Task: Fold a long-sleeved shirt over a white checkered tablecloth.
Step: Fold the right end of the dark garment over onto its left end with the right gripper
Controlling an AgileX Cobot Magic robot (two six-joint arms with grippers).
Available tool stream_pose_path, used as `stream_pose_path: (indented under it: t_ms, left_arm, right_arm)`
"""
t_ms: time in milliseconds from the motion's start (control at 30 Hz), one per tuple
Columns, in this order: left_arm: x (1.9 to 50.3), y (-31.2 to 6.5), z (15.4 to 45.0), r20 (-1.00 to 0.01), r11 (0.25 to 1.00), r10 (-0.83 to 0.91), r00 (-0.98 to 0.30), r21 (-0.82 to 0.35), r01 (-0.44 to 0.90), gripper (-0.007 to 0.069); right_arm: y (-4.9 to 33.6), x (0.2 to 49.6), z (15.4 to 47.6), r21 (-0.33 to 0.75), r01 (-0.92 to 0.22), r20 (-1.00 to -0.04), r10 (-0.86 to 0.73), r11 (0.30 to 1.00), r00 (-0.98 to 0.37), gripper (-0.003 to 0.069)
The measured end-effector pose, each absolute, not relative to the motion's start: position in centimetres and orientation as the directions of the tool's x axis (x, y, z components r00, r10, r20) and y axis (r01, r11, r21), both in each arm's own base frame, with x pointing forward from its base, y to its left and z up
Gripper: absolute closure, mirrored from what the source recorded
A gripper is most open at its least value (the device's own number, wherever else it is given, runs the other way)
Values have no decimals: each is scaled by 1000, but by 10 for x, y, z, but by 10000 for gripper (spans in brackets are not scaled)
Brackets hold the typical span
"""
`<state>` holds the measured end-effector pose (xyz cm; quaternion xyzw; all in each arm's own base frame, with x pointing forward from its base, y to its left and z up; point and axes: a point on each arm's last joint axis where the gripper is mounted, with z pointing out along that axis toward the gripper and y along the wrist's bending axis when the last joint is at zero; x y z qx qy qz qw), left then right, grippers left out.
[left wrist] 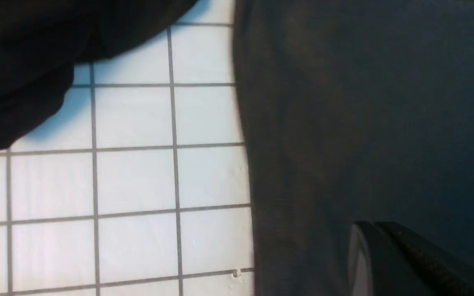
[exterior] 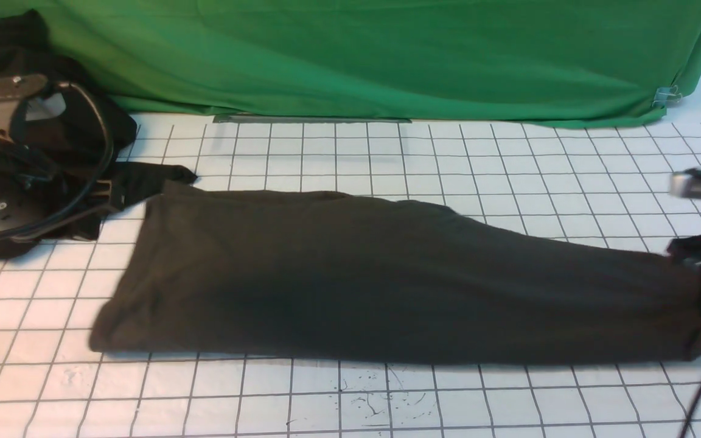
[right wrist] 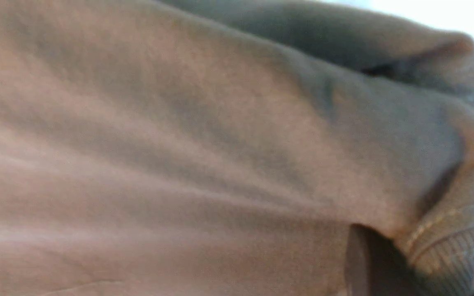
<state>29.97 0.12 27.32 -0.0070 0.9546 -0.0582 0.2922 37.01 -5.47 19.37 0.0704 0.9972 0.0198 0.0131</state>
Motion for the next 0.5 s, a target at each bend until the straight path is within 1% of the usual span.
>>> stream_pose_path:
  t_ms: [67,100,133,200,233,267,300,367,400,467,500]
  left_arm:
    - [298,1,275,-560,993,-47,-827,-115,22,631]
    - [298,1,275,-560,993,-47,-827,-115,22,631]
    - [298,1,276,-561,993,-47,-827,-115,22,631]
    - [298,1,275,-560,993,-47,-827,-115,22,631]
    - [298,1,275,-559,993,-47,-828,-115,22,631]
    - [298,1,275,-559,993,-48,-828,-116,21,631]
    - [297,1,274,-558,992,-54,-828,-123,19,631]
    - [298,0,275,-558,990,-68,-827,-140,13,631]
    - [298,-1,275,-557,989,-74,-827,-147,11,631]
    - [298,-1,275,-557,988,-81,-827,-156,8,631]
    - [298,-1,275,-557,987,-84,-826,-159,7,631]
  right_arm:
    - [-61,366,216,26,163,-55,164,986,-985,634]
    - [-61,366,217,24,163,-58,164,986,-985,635]
    - [-60,365,230,25,177,-76,178,984,-981,636]
    - [-50,364,251,40,175,-113,179,984,-977,636]
    - [-40,364,264,64,166,-141,174,984,-975,636]
    - [-39,365,264,69,168,-144,176,983,-974,636]
    - [-22,365,280,115,141,-181,160,983,-970,636]
    - [1,366,296,178,102,-221,141,979,-965,636]
    - [20,365,307,227,67,-245,123,972,-962,636]
    - [52,366,326,291,1,-288,88,957,-954,636]
    - [70,365,335,321,-53,-319,55,946,-946,636]
